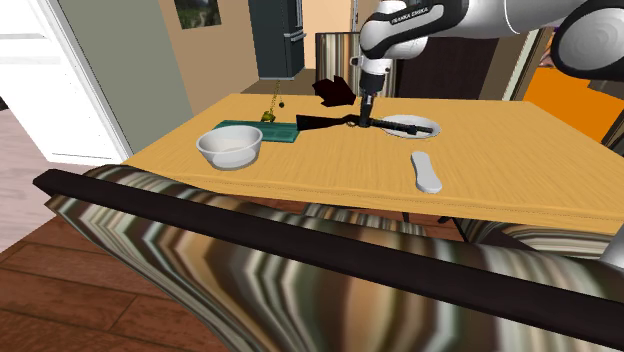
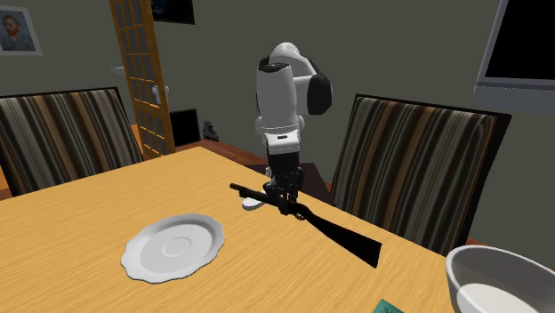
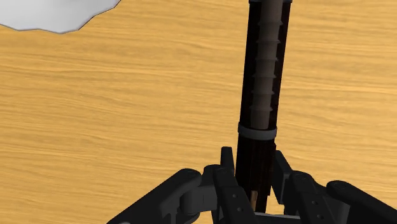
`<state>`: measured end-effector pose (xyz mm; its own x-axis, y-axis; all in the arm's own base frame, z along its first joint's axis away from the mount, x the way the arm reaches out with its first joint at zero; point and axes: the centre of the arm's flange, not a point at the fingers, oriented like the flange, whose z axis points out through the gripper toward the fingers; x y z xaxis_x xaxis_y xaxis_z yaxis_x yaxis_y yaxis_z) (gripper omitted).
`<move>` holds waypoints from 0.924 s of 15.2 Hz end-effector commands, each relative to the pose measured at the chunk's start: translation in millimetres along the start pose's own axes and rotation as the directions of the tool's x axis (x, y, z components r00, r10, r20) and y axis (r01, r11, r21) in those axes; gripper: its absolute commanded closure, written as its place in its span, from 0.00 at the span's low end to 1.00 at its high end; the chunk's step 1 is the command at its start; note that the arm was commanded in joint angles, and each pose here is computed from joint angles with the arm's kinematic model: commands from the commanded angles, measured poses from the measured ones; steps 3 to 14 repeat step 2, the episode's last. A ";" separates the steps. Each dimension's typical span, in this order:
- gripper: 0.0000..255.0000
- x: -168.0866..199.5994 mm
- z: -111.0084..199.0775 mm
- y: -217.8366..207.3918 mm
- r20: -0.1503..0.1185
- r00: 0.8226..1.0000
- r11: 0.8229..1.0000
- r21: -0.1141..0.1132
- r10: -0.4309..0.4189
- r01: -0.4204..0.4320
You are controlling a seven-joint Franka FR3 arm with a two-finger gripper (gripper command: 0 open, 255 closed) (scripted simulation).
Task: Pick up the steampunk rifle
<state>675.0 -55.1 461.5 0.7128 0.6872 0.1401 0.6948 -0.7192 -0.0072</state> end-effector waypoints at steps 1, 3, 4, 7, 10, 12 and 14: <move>1.00 1.1 -6.8 -0.7 0.000 1.000 1.000 0.000 0.000 0.000; 1.00 1.1 -6.8 -0.6 0.000 1.000 1.000 0.000 0.000 0.000; 1.00 1.1 -6.8 -0.6 0.000 1.000 1.000 0.000 0.000 0.000; 1.00 1.1 -6.8 -0.6 0.000 1.000 1.000 0.000 0.000 0.000; 1.00 1.1 -6.8 -0.6 0.000 1.000 1.000 0.000 0.000 0.000; 1.00 1.1 -6.8 -0.6 0.000 1.000 1.000 0.000 0.000 0.000; 1.00 1.1 -6.8 -0.6 0.000 1.000 1.000 0.000 0.000 0.000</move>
